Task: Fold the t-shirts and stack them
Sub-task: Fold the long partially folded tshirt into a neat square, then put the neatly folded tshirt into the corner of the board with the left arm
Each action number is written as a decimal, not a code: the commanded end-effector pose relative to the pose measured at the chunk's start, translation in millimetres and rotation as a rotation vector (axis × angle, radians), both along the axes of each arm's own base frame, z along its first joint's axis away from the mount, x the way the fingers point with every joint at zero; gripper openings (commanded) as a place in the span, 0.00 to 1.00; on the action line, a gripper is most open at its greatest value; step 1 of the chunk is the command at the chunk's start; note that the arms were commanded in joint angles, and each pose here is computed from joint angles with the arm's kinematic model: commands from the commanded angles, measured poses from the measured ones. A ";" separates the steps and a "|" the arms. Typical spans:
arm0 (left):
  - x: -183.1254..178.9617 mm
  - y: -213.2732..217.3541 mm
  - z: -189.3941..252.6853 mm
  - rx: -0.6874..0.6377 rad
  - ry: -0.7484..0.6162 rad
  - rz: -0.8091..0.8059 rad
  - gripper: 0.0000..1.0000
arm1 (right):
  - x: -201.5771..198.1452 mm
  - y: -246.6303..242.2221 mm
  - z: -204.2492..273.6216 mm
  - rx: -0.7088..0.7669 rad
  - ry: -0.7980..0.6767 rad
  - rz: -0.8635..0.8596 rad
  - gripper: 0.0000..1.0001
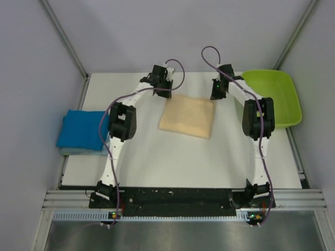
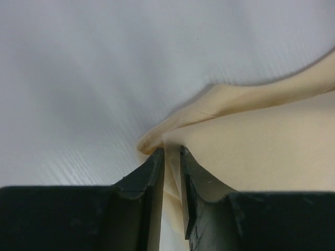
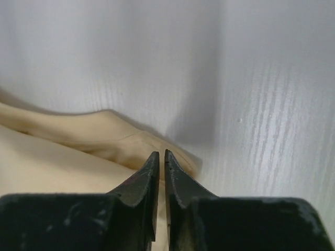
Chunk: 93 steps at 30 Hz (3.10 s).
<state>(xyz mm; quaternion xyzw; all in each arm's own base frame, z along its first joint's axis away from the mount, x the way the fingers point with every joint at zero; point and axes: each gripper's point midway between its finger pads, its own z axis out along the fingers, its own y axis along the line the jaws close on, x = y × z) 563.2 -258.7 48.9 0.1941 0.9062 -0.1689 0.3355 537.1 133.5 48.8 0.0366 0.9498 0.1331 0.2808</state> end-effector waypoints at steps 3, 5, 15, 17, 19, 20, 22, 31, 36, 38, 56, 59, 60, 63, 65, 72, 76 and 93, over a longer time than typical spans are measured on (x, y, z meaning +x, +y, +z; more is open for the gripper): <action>8.8 44.6 89.4 -0.036 -0.084 0.178 0.35 | -8.6 -23.0 67.3 -0.082 -0.109 -0.026 0.28; -6.0 43.2 96.9 -0.062 -0.063 0.174 0.51 | -26.4 -28.4 76.8 -0.101 -0.113 -0.021 0.39; -79.3 14.0 31.3 -0.257 0.229 0.107 0.99 | -107.4 -13.2 49.2 0.008 0.020 0.061 0.77; -81.2 9.5 18.0 -0.259 0.264 0.103 0.99 | -111.7 -9.7 44.1 0.029 0.032 0.067 0.77; -83.8 2.6 8.0 -0.260 0.284 0.089 0.99 | -114.9 -7.7 41.6 0.038 0.039 0.074 0.77; -85.0 0.3 3.2 -0.257 0.293 0.087 0.99 | -116.1 -8.0 42.2 0.037 0.037 0.075 0.77; -90.9 -8.4 -7.8 -0.267 0.336 0.073 0.98 | -116.2 -8.9 45.9 0.036 0.025 0.079 0.77; -122.7 -38.7 -10.5 -0.528 0.579 -0.015 0.00 | -121.4 -17.2 82.6 0.006 -0.074 0.076 0.79; -137.6 3.1 32.0 -0.486 0.485 -0.013 0.00 | -134.3 -17.9 102.6 0.023 -0.117 0.075 0.99; -149.2 25.9 39.4 -0.379 0.386 -0.058 0.00 | -139.1 -19.5 109.2 0.021 -0.135 0.076 0.99; -260.4 270.0 95.5 0.280 0.414 0.054 0.00 | -151.4 -43.6 129.6 -0.103 -0.204 0.069 0.99; -266.3 298.1 114.8 0.365 0.376 0.122 0.00 | -150.9 -45.0 128.9 -0.113 -0.205 0.072 0.99; -269.8 309.0 119.2 0.412 0.371 0.150 0.00 | -150.9 -45.6 129.2 -0.118 -0.206 0.076 0.99; -278.6 332.7 130.0 0.505 0.369 0.192 0.00 | -151.6 -46.9 128.2 -0.128 -0.205 0.080 0.99; -281.5 345.3 137.9 0.530 0.360 0.229 0.00 | -151.8 -47.1 127.4 -0.131 -0.203 0.084 0.99; -258.7 378.2 186.8 0.558 0.187 0.368 0.00 | -150.4 -49.5 124.2 -0.154 -0.199 0.096 0.99; -237.0 361.2 192.0 0.454 0.110 0.325 0.00 | -151.5 -53.8 121.8 -0.178 -0.197 0.095 0.99; -220.0 380.4 204.4 0.399 0.120 0.419 0.00 | -155.4 -67.9 122.3 -0.256 -0.202 0.083 0.99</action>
